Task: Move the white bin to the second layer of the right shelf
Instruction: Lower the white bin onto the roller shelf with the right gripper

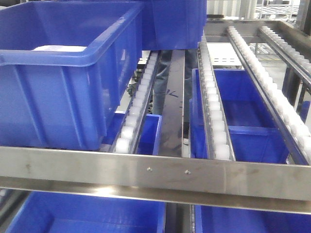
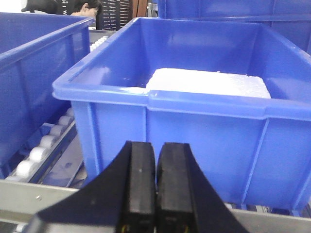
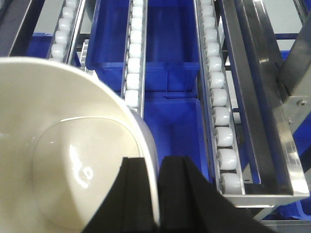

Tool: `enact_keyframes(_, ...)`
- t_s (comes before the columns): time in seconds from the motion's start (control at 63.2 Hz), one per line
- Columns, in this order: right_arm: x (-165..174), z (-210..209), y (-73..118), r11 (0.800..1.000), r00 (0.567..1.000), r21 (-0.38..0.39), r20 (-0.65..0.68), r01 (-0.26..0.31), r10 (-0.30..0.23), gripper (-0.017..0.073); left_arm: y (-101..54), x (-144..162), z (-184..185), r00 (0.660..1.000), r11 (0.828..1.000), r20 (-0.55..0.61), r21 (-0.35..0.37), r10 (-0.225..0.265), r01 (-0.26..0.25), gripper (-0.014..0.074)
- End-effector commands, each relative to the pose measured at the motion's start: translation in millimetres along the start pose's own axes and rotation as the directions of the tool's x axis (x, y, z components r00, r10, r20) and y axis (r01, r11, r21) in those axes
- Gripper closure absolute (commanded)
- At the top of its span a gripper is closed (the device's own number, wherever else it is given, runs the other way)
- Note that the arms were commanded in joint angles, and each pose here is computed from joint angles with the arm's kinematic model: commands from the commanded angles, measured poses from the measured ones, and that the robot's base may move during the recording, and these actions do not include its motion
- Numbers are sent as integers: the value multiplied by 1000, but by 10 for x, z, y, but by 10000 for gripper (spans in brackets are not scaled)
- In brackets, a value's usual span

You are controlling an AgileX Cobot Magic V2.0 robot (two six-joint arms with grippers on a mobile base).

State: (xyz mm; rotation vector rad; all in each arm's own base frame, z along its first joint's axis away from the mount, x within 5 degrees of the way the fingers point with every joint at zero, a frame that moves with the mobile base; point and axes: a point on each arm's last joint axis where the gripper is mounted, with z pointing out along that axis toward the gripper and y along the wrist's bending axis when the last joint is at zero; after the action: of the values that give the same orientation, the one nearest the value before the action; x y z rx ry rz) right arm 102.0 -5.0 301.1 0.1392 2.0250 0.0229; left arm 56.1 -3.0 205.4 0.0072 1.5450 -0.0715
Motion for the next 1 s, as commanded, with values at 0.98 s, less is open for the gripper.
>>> enact_keyframes(0.98, -237, 1345, 268, 984, 985, -83, -88, -158, 151, 504, 2, 8, -4, 997, 1000, 71, 4, -11, 11, 509)
